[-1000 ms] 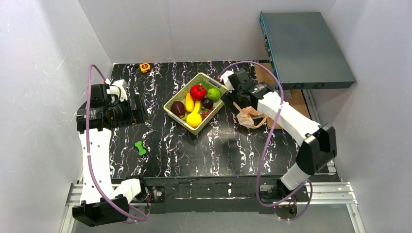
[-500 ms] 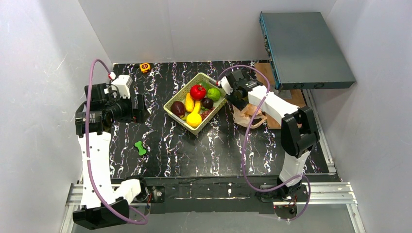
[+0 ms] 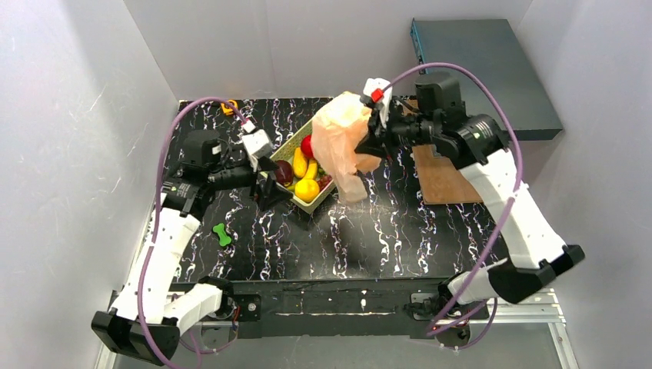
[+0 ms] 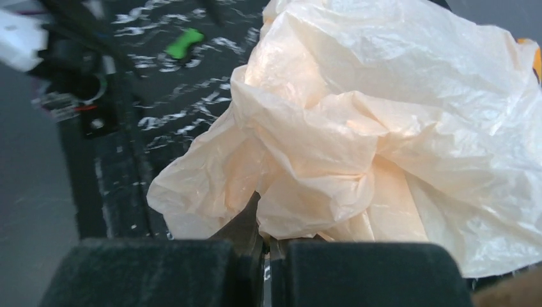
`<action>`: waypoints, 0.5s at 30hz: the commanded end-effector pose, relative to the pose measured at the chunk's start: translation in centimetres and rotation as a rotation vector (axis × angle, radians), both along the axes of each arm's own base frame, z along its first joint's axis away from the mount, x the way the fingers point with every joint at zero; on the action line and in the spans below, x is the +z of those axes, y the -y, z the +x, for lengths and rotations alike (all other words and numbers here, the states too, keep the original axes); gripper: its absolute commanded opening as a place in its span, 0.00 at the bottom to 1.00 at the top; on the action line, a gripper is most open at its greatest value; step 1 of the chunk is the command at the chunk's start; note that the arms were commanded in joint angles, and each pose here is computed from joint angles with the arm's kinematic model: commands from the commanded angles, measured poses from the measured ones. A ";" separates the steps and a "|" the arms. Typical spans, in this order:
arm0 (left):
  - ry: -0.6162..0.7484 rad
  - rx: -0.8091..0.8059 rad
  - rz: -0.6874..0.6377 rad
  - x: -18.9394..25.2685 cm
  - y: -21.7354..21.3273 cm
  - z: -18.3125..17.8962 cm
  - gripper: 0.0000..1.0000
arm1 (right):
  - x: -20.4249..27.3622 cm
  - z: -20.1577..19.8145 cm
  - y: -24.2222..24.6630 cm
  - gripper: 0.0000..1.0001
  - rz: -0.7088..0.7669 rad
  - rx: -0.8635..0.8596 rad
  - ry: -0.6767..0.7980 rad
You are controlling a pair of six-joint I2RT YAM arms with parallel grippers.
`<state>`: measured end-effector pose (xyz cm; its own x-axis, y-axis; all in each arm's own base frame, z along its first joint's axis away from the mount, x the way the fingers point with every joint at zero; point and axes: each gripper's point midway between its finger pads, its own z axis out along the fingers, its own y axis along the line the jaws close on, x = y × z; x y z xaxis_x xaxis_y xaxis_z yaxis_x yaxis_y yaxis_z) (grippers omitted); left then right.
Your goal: Place the fake fruits into the plastic bag and tie a complex knot
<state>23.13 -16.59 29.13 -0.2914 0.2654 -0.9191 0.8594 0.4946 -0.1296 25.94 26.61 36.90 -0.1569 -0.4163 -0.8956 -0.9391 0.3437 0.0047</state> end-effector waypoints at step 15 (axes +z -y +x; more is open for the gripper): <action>0.297 -0.480 -0.064 1.9 8.9 -4.4 0.65 | -0.5 -10.0 -1.4 0.01 -0.009 0.448 0.276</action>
<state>20.64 -25.07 29.01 0.0107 0.3070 -0.9516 0.9940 0.1006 0.0436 14.93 28.41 35.25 0.1937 -0.4084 -0.8920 -0.9795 -0.1324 -0.1520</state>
